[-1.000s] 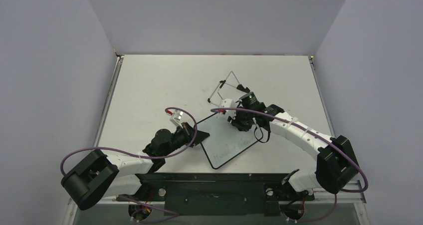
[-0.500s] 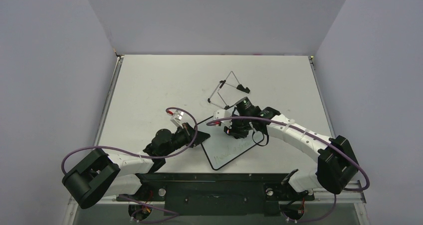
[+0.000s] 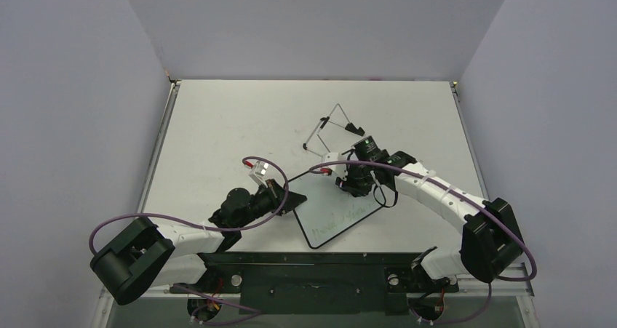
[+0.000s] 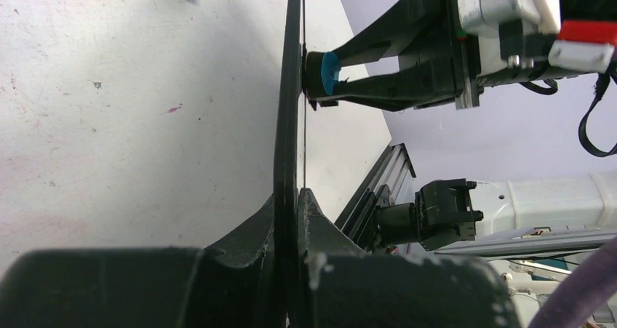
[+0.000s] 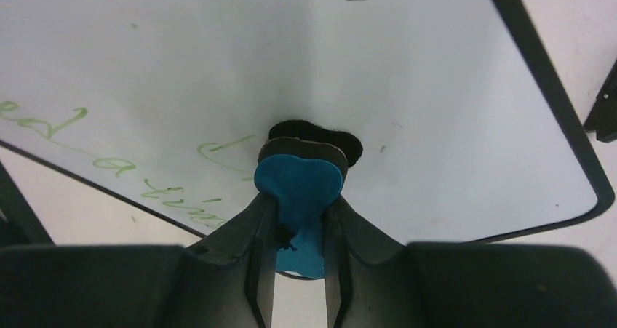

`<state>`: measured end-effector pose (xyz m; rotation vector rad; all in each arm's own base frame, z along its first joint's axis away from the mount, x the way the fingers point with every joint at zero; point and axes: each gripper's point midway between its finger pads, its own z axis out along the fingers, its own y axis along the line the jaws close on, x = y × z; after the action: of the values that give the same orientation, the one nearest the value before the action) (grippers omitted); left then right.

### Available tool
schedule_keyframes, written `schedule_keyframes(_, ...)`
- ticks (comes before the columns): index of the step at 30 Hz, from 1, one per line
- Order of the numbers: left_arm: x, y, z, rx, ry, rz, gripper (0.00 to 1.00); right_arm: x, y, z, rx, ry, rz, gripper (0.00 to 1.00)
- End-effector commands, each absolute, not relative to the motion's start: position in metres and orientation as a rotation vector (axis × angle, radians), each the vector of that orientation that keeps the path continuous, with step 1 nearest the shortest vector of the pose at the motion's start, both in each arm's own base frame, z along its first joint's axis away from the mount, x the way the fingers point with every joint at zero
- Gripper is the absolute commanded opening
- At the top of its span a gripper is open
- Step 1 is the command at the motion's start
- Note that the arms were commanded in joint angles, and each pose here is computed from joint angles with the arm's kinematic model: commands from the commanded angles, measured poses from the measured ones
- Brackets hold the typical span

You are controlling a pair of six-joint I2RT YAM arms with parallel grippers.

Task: Erase the whiteboard
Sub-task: Erase the whiteboard at the center of the board.

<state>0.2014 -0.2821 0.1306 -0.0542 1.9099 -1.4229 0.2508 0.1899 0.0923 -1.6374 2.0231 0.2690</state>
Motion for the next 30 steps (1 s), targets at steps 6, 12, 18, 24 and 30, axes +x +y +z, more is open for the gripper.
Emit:
schedule_keyframes(6, 0.201, -0.285, 0.185, 0.001, 1.702, -1.534, 0.0, 0.204, 0.21, 0.09, -1.99, 1.748, 0.401, 0.0)
schedule_keyframes(12, 0.202, -0.285, 0.185, 0.001, 1.707, -1.533, 0.0, 0.248, 0.2, 0.107, -1.74, 1.826, 0.231, 0.0)
schedule_keyframes(18, 0.202, -0.287, 0.184, 0.005, 1.71, -1.541, 0.0, 0.257, 0.191, 0.112, -1.678, 1.823, 0.197, 0.0)
schedule_keyframes(24, 0.201, -0.286, 0.185, 0.005, 1.703, -1.542, 0.0, 0.21, 0.203, 0.107, -1.91, 1.672, 0.46, 0.0)
schedule_keyframes(30, 0.201, -0.287, 0.185, 0.008, 1.706, -1.542, 0.0, 0.219, 0.195, 0.105, -1.903, 1.7, 0.378, 0.0)
